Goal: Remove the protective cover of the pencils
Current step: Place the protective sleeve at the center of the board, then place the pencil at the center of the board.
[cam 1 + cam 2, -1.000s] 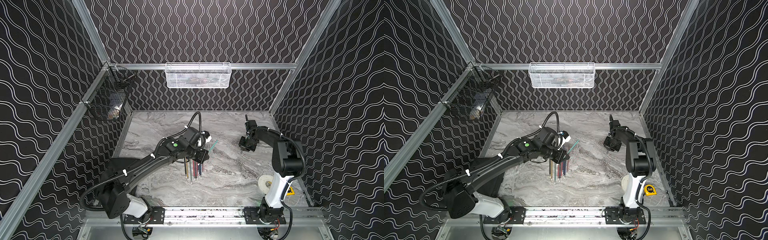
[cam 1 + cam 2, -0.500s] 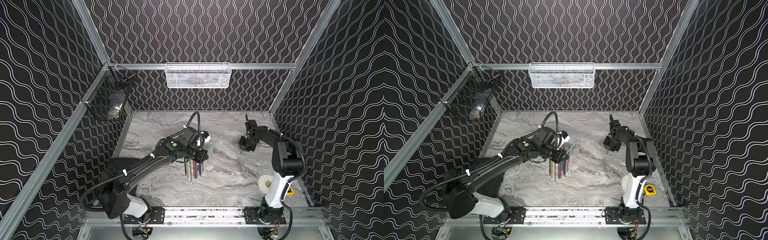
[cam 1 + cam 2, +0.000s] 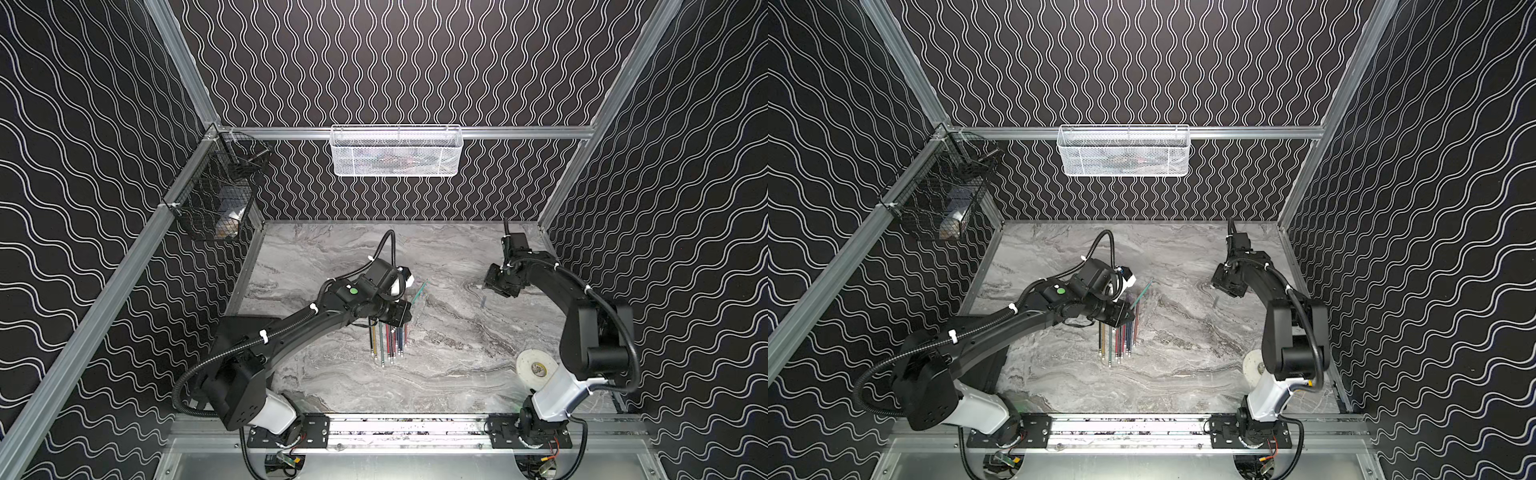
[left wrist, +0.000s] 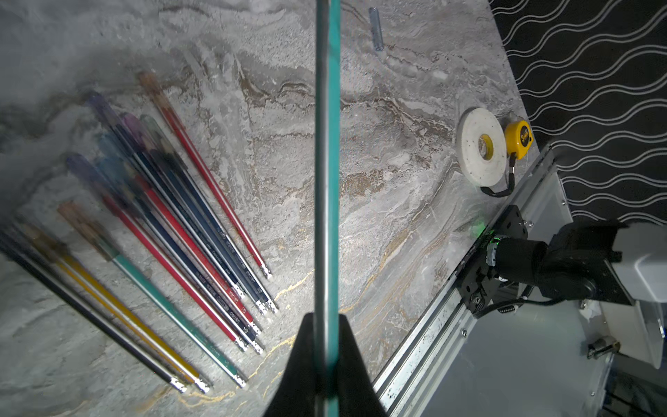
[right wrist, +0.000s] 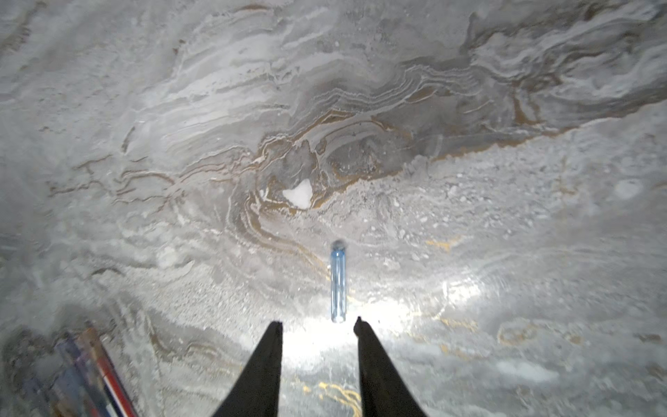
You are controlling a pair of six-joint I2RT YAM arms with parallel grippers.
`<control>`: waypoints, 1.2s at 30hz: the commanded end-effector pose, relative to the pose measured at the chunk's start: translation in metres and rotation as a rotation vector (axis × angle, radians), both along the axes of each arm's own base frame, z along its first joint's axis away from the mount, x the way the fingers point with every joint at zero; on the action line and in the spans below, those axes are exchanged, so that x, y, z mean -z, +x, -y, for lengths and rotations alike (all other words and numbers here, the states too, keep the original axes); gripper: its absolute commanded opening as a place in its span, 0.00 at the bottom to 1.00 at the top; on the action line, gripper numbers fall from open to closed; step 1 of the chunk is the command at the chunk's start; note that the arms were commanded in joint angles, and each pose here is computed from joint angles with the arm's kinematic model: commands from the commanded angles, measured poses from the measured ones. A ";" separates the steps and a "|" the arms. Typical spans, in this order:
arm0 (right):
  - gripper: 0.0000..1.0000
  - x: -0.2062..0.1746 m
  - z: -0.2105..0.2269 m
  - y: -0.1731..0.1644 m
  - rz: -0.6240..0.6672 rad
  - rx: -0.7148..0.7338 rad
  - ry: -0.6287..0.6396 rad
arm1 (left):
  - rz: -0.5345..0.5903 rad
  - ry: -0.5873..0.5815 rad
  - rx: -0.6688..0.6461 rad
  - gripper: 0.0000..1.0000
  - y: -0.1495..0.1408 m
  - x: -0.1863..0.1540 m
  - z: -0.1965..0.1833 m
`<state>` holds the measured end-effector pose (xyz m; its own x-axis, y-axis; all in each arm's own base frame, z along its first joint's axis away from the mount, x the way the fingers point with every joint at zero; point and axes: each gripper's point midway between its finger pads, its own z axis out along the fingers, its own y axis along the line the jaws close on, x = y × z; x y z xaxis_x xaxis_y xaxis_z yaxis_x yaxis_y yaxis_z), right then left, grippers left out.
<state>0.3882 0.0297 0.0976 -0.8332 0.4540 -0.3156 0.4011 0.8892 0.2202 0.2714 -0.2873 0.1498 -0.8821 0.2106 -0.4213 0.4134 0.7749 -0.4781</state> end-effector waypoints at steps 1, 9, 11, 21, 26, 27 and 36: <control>0.35 -0.017 -0.009 -0.013 0.051 -0.010 0.062 | -0.068 -0.091 -0.118 0.00 0.014 0.014 0.016; 0.35 -0.019 -0.043 -0.082 0.155 -0.038 0.292 | -0.047 0.126 -0.276 0.00 0.027 0.072 0.042; 0.35 -0.018 -0.049 -0.093 0.157 -0.056 0.330 | -0.041 0.167 -0.322 0.00 0.030 0.080 0.044; 0.30 -0.010 -0.110 -0.100 0.138 -0.221 0.723 | -0.127 0.243 -0.410 0.00 0.026 0.124 0.045; 0.29 0.002 -0.127 -0.094 0.082 -0.287 0.793 | -0.154 0.248 -0.411 0.00 0.017 0.135 0.044; 0.29 0.006 -0.131 -0.094 0.063 -0.302 0.801 | -0.158 0.247 -0.405 0.00 0.016 0.137 0.044; 0.31 0.034 -0.171 -0.094 -0.024 -0.348 0.788 | -0.181 0.212 -0.348 0.07 0.005 0.144 0.047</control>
<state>0.2837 0.1914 0.0598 -0.9671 0.2514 0.0388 0.1784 0.5617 0.8079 0.2929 -0.3445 0.0190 -0.9509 -0.0683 -0.3020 0.0494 0.9294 -0.3658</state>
